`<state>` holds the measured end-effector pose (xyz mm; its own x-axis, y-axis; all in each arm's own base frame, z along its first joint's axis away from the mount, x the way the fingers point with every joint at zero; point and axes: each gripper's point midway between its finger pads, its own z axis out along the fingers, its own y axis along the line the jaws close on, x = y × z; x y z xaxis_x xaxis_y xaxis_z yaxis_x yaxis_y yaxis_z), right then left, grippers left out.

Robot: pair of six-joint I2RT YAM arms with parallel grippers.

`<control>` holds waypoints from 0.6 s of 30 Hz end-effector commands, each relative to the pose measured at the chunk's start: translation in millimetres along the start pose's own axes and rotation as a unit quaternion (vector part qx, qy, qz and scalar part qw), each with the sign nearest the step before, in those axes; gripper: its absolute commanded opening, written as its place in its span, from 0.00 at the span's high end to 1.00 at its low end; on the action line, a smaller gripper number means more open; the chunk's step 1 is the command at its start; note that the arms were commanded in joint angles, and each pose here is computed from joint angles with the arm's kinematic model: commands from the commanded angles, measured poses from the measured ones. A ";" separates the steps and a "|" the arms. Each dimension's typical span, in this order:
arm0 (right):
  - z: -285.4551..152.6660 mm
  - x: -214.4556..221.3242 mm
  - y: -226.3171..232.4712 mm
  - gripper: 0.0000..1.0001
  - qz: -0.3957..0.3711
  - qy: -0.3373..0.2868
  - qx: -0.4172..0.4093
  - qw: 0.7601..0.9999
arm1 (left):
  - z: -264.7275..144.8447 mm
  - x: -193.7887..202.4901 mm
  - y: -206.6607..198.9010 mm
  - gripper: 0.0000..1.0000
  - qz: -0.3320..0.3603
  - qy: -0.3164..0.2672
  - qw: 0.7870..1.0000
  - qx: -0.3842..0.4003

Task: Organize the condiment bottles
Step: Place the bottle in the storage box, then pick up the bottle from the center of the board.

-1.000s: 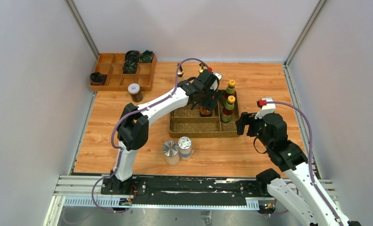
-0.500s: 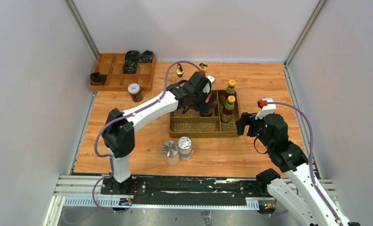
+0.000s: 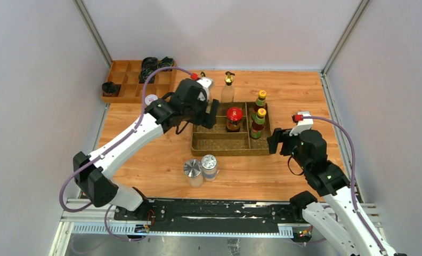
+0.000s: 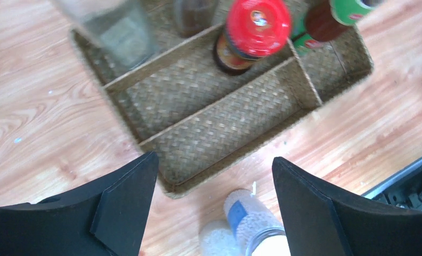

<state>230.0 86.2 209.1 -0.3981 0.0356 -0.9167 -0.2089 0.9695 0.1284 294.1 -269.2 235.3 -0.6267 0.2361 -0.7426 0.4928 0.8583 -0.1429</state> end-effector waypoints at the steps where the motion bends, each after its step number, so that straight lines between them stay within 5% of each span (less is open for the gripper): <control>1: -10.2 -9.4 6.1 0.15 0.002 -0.007 -0.014 1.000 | -6.9 4.7 51.7 0.16 -0.070 0.004 0.997 -0.029; 18: -18.4 -24.6 4.1 0.15 -0.010 -0.012 -0.007 1.000 | -6.4 3.5 232.4 0.15 -0.212 -0.014 0.955 -0.205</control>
<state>226.3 84.1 230.4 -0.3810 0.0399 -0.9237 -0.2119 0.9687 0.1293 385.1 -92.0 208.5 -0.7210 -0.1359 -0.6795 0.0028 0.9800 -0.1989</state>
